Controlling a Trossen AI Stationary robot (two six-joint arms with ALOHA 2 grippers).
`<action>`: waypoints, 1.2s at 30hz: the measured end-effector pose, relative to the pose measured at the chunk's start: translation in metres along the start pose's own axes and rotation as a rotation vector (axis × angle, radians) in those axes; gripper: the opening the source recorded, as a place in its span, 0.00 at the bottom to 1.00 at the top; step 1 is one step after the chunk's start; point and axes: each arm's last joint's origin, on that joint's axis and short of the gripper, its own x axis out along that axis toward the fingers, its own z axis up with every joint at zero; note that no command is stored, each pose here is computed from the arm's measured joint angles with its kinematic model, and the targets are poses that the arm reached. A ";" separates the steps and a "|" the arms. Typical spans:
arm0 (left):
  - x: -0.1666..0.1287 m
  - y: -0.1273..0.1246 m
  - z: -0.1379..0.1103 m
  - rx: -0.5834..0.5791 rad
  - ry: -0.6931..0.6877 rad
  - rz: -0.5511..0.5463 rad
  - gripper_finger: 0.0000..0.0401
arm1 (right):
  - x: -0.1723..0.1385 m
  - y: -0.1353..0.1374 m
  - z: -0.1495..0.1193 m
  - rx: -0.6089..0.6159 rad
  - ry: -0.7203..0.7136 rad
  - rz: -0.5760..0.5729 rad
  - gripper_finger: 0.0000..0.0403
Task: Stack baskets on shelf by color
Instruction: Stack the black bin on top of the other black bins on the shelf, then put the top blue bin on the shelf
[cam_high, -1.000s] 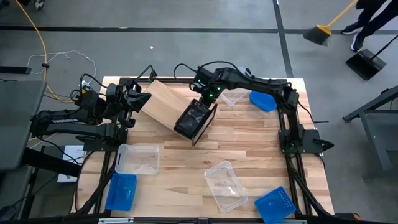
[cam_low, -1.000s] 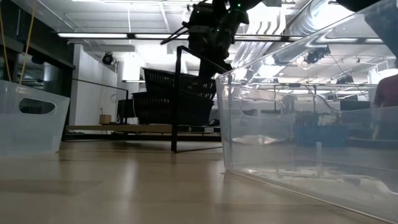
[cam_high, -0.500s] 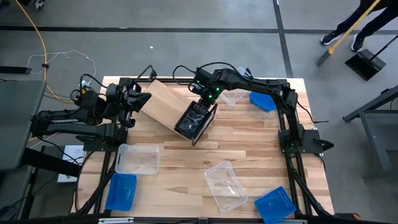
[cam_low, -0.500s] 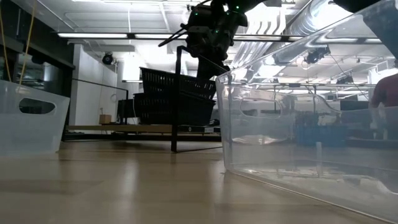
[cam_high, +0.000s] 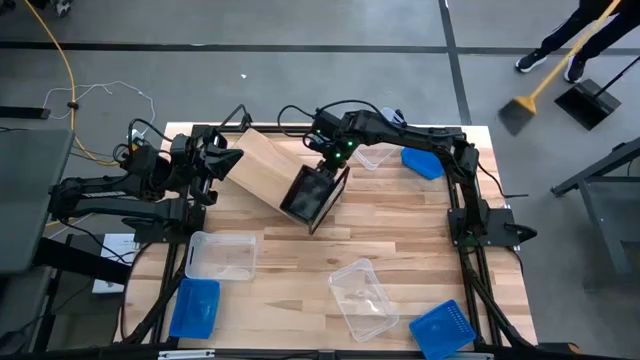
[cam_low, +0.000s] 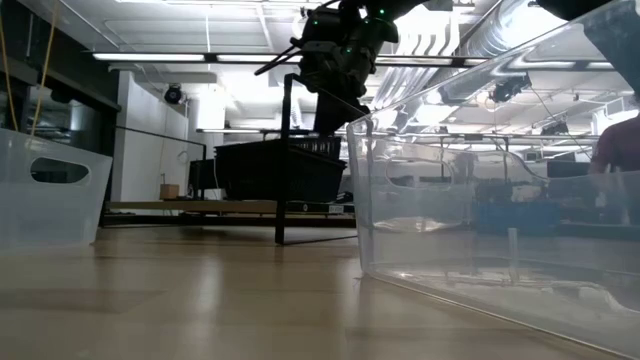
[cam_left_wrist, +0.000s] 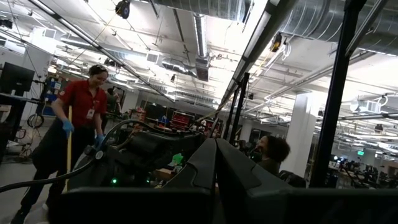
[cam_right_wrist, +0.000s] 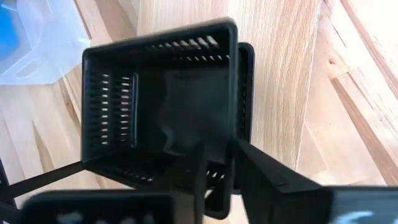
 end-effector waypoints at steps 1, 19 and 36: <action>0.000 0.000 0.000 0.000 0.000 0.000 0.00 | 0.000 0.000 0.001 -0.001 -0.007 0.002 0.23; 0.000 0.000 -0.001 0.001 0.006 0.002 0.00 | -0.069 0.017 -0.009 -0.243 -0.149 -0.079 0.37; 0.000 0.001 -0.005 0.004 0.050 0.012 0.00 | -0.141 0.051 -0.135 -0.222 -0.556 -0.070 0.35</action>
